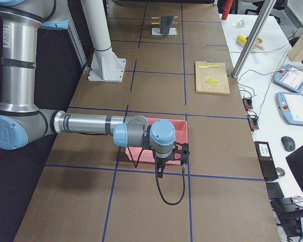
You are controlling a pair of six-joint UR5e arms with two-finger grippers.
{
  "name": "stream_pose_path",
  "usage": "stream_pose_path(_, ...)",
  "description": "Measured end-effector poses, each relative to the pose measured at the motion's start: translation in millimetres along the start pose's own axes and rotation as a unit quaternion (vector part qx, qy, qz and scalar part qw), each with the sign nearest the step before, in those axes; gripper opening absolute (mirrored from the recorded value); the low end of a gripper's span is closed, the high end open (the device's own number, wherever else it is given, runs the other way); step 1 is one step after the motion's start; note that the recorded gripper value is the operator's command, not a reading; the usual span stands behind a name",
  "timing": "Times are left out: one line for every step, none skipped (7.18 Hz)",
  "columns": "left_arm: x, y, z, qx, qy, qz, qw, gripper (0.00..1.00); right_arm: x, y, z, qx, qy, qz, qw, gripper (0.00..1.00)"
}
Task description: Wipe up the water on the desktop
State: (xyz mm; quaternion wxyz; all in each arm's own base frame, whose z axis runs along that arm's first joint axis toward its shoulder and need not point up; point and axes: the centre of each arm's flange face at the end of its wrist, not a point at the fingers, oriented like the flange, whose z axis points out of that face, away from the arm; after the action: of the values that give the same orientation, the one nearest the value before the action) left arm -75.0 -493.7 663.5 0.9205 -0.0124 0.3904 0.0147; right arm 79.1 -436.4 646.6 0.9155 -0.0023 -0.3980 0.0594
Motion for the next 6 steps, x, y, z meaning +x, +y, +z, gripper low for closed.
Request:
stream_pose_path(12.5, -6.0, -11.4, 0.012, 0.001, 0.013, 0.9998, 1.0, -2.5, -1.0, -1.9, 0.002, 0.0, -0.002, 1.0, 1.0)
stream_pose_path(27.3, -10.4, -23.3, 0.024, 0.0, 0.027, 0.9993, 1.0, -6.5, -1.5, -5.5, 0.006, 0.0, -0.005, 1.0, 1.0)
stream_pose_path(40.1, -12.4, -31.9, 0.032, 0.0, 0.038, 0.9988, 1.0, -10.1, -1.9, -9.1, 0.009, 0.0, -0.007, 0.9999, 1.0)
stream_pose_path(55.3, -12.7, -44.1, 0.044, -0.001, 0.05, 0.9978, 1.0, -11.9, -2.2, -10.8, 0.011, -0.001, -0.007, 0.9999, 1.0)
stream_pose_path(70.4, -12.6, -56.4, 0.056, 0.006, 0.053, 0.997, 1.0, -14.6, -4.6, -12.9, 0.013, -0.001, -0.01, 0.9999, 1.0)
stream_pose_path(85.0, -12.9, -61.2, 0.061, 0.025, 0.03, 0.9974, 1.0, -20.1, -9.9, -17.2, 0.018, -0.002, -0.015, 0.9997, 1.0)
